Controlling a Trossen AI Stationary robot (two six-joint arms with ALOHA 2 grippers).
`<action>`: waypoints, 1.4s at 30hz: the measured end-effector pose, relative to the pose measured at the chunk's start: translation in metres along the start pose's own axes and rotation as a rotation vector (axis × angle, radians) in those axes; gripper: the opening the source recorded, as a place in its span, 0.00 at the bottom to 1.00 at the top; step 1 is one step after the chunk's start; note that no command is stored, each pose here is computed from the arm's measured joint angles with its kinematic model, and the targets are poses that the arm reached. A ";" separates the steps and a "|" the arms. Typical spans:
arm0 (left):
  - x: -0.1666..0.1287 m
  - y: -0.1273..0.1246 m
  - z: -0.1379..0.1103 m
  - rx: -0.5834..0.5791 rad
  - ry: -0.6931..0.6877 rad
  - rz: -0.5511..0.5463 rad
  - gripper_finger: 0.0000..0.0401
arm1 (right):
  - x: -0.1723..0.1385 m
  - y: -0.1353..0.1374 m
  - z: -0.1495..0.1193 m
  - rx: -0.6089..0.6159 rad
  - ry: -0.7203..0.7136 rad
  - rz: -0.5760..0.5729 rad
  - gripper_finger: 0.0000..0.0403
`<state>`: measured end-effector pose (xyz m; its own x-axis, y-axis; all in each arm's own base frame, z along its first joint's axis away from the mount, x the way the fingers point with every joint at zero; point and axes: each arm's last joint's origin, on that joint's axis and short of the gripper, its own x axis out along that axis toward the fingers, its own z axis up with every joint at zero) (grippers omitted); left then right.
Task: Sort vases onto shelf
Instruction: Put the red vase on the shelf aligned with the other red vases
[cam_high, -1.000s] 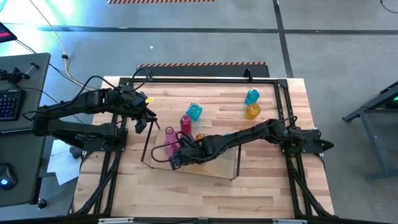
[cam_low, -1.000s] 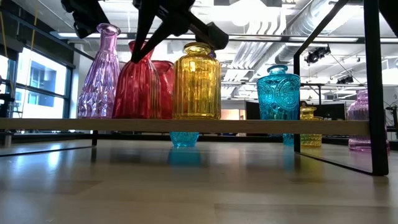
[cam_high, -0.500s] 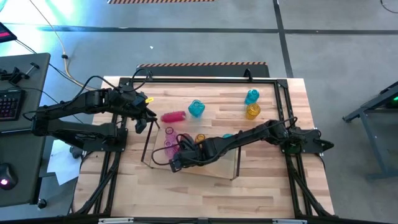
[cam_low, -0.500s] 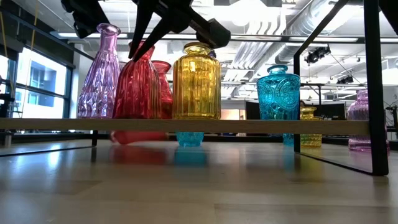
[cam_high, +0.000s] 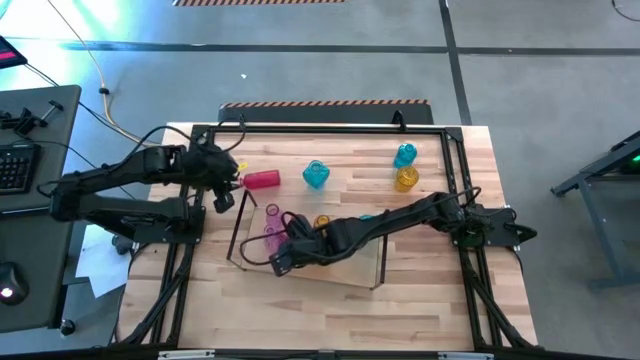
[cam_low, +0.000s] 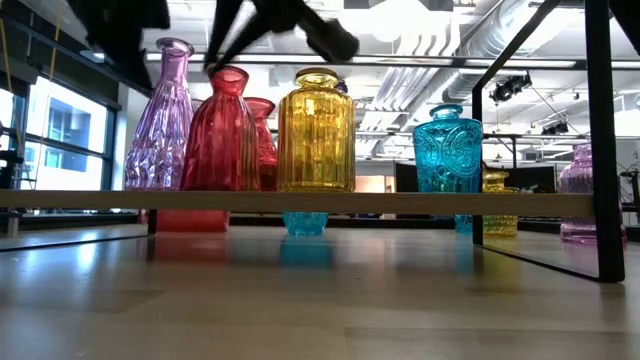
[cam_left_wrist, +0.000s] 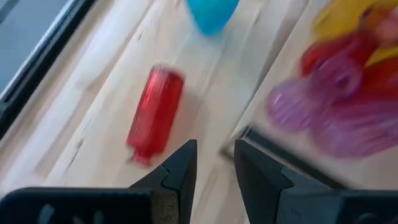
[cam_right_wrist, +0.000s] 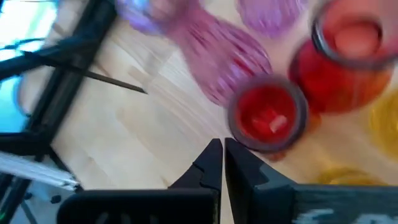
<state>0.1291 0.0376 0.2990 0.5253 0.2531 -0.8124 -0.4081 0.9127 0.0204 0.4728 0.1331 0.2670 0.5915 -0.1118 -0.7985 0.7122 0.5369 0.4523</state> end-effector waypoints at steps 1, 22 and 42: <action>0.001 0.002 -0.003 0.006 0.026 0.016 0.25 | -0.005 0.003 0.003 -0.015 -0.014 0.012 0.00; 0.057 0.039 -0.039 0.327 0.400 0.049 0.25 | -0.088 0.014 0.048 -0.188 -0.228 0.096 0.00; 0.084 0.062 -0.032 0.398 0.235 0.013 0.49 | -0.102 0.008 0.056 -0.247 -0.221 0.085 0.00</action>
<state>0.1245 0.1049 0.2131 0.3197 0.2279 -0.9197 -0.0713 0.9737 0.2165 0.4395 0.1016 0.3741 0.7314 -0.2220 -0.6448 0.5601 0.7350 0.3822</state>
